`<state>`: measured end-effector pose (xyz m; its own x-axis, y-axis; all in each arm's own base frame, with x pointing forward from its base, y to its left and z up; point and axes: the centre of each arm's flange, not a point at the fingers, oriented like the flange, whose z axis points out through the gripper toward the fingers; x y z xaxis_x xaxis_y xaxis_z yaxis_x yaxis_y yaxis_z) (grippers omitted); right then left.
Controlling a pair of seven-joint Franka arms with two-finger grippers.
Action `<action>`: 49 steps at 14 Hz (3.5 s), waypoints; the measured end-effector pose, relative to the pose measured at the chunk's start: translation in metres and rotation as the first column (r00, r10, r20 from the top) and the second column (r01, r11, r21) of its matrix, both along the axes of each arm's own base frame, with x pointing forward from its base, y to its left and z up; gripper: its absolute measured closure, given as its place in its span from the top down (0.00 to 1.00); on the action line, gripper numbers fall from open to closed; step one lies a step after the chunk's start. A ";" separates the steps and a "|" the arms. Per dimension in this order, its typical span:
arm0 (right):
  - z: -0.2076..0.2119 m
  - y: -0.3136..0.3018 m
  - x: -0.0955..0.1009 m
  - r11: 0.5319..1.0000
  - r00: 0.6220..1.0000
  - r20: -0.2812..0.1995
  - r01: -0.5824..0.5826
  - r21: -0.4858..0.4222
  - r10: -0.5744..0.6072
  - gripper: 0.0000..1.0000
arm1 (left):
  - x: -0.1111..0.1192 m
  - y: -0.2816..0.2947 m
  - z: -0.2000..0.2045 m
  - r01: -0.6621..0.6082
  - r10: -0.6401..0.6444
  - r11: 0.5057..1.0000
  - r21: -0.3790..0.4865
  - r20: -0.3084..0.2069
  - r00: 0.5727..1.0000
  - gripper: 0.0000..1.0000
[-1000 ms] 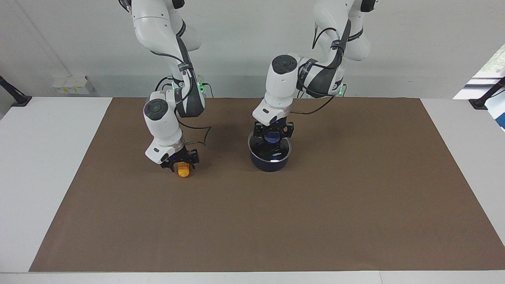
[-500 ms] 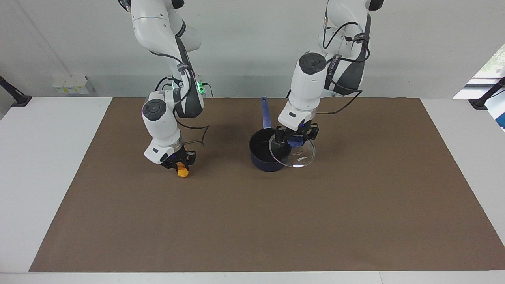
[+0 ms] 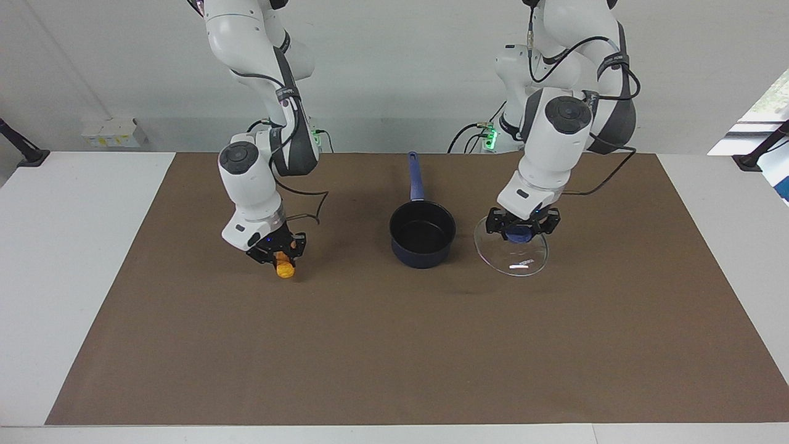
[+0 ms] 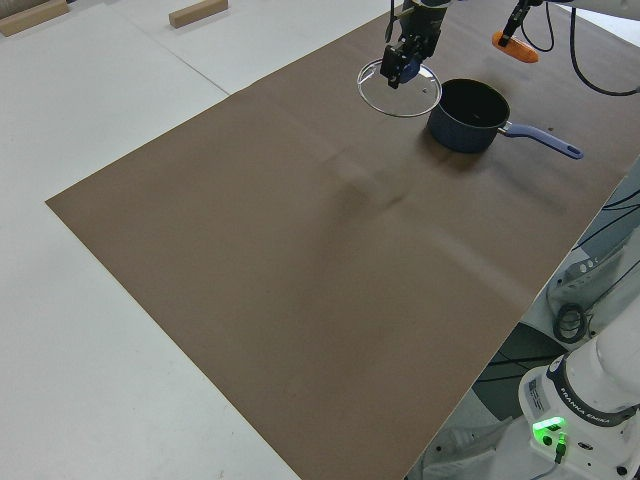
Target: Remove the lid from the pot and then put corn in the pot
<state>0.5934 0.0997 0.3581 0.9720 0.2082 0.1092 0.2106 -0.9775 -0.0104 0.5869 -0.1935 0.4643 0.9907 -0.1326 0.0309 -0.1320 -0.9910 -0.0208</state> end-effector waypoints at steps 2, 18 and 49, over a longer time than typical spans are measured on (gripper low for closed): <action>0.022 0.028 0.001 0.999 1.000 0.014 0.025 0.021 -0.025 0.38 | 0.008 0.030 0.002 0.047 -0.047 0.999 0.003 -0.001 0.999 0.54; 0.077 0.275 -0.064 0.975 0.980 -0.038 0.199 0.098 -0.196 0.38 | 0.006 0.265 -0.074 0.197 -0.197 0.980 0.004 -0.055 0.979 0.54; 0.187 0.140 -0.025 0.899 0.912 -0.005 0.405 0.164 -0.410 1.00 | 0.007 0.190 0.120 -0.080 0.078 0.996 -0.043 -0.054 0.996 1.00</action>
<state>0.5685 0.2395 0.5451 0.9640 -0.2279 0.1366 -0.2037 -0.9639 -0.1713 0.5940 -0.0036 0.5842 0.9984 -0.0534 -0.0166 -0.0530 -0.9982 0.0289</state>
